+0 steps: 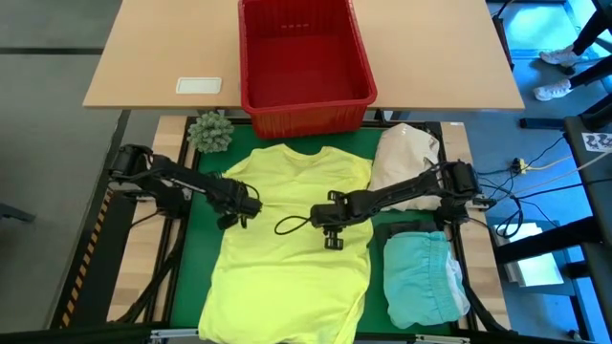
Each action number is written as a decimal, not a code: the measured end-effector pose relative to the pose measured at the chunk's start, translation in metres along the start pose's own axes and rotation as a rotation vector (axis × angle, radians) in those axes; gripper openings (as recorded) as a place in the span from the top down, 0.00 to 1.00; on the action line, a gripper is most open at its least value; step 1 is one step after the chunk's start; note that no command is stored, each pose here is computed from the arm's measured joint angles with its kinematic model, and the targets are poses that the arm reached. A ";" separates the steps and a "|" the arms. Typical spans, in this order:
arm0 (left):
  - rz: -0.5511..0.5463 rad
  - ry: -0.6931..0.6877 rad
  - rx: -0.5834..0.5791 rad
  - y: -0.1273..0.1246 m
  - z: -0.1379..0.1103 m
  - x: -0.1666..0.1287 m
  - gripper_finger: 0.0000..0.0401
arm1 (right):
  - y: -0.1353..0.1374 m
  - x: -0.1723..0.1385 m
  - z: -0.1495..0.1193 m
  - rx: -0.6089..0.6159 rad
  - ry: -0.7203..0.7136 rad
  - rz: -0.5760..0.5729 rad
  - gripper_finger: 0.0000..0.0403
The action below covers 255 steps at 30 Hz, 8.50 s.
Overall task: Fold Laundry from Bin
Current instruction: Fold the yellow shirt
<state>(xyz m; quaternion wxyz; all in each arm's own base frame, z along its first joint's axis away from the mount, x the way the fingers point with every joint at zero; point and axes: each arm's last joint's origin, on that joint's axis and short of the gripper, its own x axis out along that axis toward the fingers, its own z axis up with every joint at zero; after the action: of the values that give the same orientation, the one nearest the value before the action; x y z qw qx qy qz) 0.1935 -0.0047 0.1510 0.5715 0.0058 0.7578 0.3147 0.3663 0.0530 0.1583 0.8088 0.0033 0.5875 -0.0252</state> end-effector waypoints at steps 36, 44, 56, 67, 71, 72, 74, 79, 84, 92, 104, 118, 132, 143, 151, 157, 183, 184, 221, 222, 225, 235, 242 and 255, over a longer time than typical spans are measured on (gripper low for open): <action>-0.116 -0.390 -0.205 0.100 0.104 0.026 0.84 | -0.189 0.013 -0.032 0.295 0.052 -0.362 1.00; -0.123 -0.226 -0.252 0.117 0.111 0.069 0.84 | -0.222 0.011 -0.046 0.350 0.052 -0.345 1.00; -0.102 -0.274 -0.286 0.131 0.094 0.037 0.84 | -0.210 -0.010 -0.031 0.313 0.007 -0.379 1.00; -0.299 -0.619 -0.114 0.093 0.042 -0.058 0.84 | -0.125 -0.077 -0.030 0.097 0.012 -0.234 1.00; -0.333 -0.699 -0.018 0.060 0.029 -0.079 0.84 | -0.088 -0.089 -0.036 0.009 0.049 -0.200 1.00; -0.329 -0.711 -0.005 0.052 0.027 -0.082 0.84 | -0.082 -0.090 -0.038 -0.008 0.070 -0.199 1.00; -0.328 -0.734 0.013 0.037 0.024 -0.087 0.84 | -0.071 -0.090 -0.044 -0.028 0.115 -0.196 1.00; -0.364 -0.785 0.053 0.004 0.018 -0.096 0.84 | -0.063 -0.073 -0.065 -0.026 0.213 -0.232 0.98; -0.327 -0.847 0.074 -0.016 0.017 -0.100 0.84 | -0.083 -0.053 -0.089 0.014 0.304 -0.297 0.85; -0.291 -0.860 0.032 -0.014 0.025 -0.098 0.84 | -0.125 -0.032 -0.093 0.075 0.167 -0.282 0.58; -0.292 -0.860 0.018 -0.012 0.027 -0.097 0.84 | -0.131 -0.035 -0.111 0.148 0.318 -0.167 0.52; -0.296 -0.861 0.027 -0.013 0.026 -0.098 0.84 | -0.104 -0.060 -0.073 0.074 0.207 -0.218 0.52; -0.308 -0.873 0.022 -0.015 0.026 -0.099 0.84 | -0.162 -0.026 -0.083 0.198 0.171 -0.293 0.52; -0.323 -0.909 0.006 -0.016 0.029 -0.102 0.84 | -0.197 -0.013 -0.085 0.272 0.097 -0.251 0.65; -0.324 -0.910 0.007 -0.016 0.029 -0.102 0.84 | -0.200 -0.024 -0.074 0.272 0.087 -0.236 0.95; -0.310 -0.882 0.015 -0.016 0.027 -0.100 0.84 | -0.198 -0.049 -0.059 0.284 0.031 -0.263 0.99; -0.139 -0.536 -0.146 0.006 0.007 -0.070 0.84 | -0.157 -0.089 -0.050 0.275 0.111 -0.389 0.72; -0.138 -0.536 -0.141 0.006 0.007 -0.070 0.84 | -0.152 -0.088 -0.046 0.272 0.077 -0.331 0.70; -0.114 -0.556 -0.171 0.009 0.011 -0.070 0.84 | -0.031 -0.010 -0.089 0.285 0.368 -0.006 0.99; -0.114 -0.556 -0.171 0.009 0.011 -0.070 0.84 | -0.032 -0.012 -0.091 0.287 0.393 -0.019 0.99; -0.114 -0.556 -0.175 0.009 0.011 -0.070 0.84 | -0.032 -0.017 -0.092 0.283 0.463 -0.043 0.99; -0.049 -0.518 -0.251 0.022 0.015 -0.060 0.84 | -0.028 -0.054 -0.032 0.198 0.176 0.022 0.99; -0.166 -0.361 -0.313 0.039 0.026 -0.011 0.88 | -0.024 -0.060 0.001 0.104 -0.118 0.142 0.99; -0.248 -0.305 -0.484 0.063 0.036 0.020 0.99 | -0.023 -0.060 0.004 0.067 -0.153 0.153 0.99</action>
<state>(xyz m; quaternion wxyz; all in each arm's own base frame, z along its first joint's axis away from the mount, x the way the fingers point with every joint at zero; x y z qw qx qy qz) 0.1954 0.0700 0.1587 0.6975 -0.1760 0.5612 0.4093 0.3508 0.0318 0.2172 0.8502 0.0733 0.5210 0.0169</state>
